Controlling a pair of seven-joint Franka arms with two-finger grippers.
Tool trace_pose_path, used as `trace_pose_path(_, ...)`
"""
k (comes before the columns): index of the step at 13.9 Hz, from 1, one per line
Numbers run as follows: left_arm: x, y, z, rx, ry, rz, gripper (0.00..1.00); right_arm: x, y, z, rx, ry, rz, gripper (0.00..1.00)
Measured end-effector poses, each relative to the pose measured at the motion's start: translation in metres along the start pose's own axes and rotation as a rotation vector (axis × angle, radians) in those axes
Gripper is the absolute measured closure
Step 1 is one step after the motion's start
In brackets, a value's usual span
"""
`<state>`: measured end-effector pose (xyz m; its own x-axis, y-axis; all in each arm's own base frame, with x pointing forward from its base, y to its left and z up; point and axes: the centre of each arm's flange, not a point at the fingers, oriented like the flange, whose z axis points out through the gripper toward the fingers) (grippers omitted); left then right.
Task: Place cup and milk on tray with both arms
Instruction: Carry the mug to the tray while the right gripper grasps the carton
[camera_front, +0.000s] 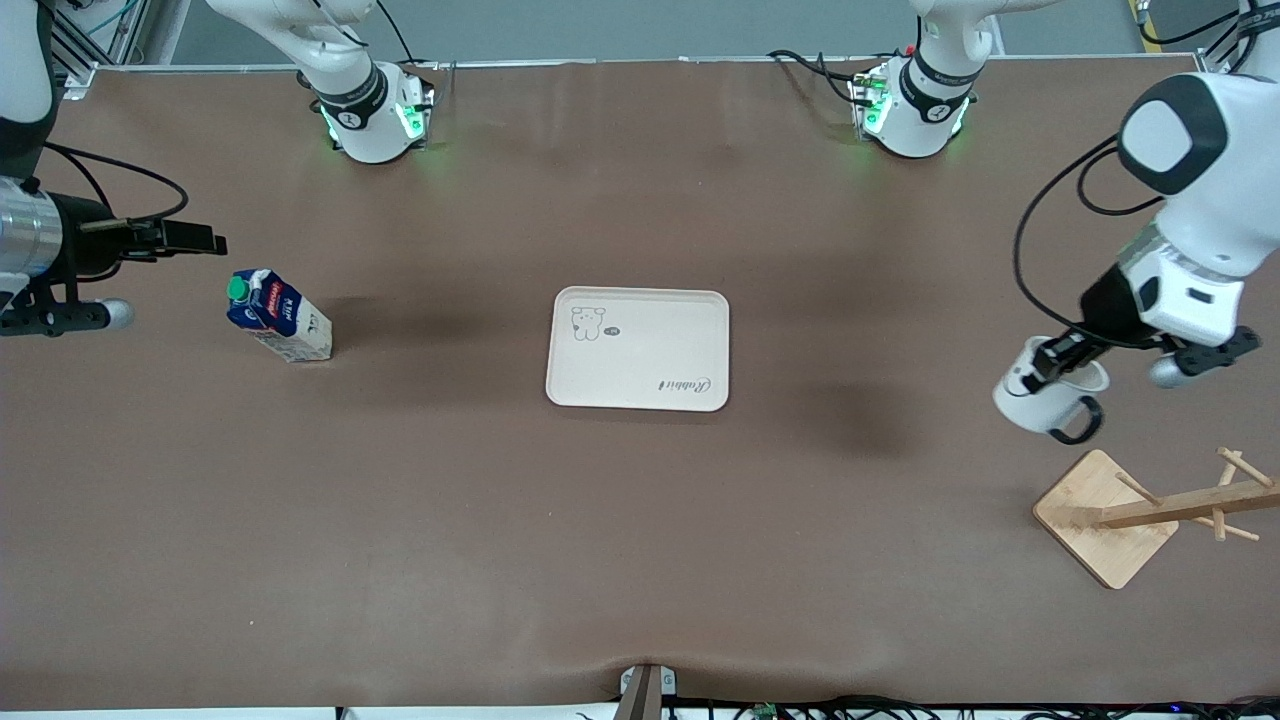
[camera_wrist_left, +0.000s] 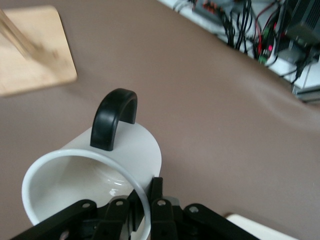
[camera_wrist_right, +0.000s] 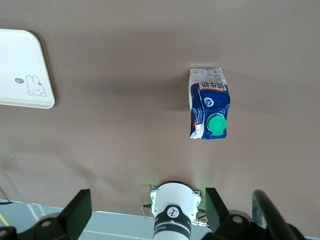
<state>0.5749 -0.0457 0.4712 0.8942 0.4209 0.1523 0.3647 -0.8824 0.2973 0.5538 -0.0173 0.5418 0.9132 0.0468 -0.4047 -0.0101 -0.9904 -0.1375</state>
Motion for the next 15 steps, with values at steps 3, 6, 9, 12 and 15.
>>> trace_pose_path(3, -0.027, 0.032, 0.026, 0.043, -0.068, -0.041, 0.93, 0.015, 0.003, 0.007, 0.001, -0.001, 0.023, 0.00)
trace_pose_path(6, -0.058, 0.066, 0.060, 0.063, -0.134, -0.106, 0.93, 0.033, 0.006, 0.007, 0.002, 0.017, 0.025, 0.00)
trace_pose_path(9, -0.081, 0.096, 0.084, 0.071, -0.194, -0.163, 0.93, 0.037, -0.009, 0.004, -0.007, 0.025, -0.030, 0.00)
trace_pose_path(12, -0.103, 0.141, 0.100, 0.073, -0.253, -0.224, 0.93, 0.036, -0.017, 0.005, -0.014, 0.015, -0.173, 0.00)
trace_pose_path(15, -0.128, 0.184, 0.119, 0.095, -0.311, -0.297, 0.93, 0.036, -0.013, 0.007, -0.011, 0.000, -0.185, 0.00)
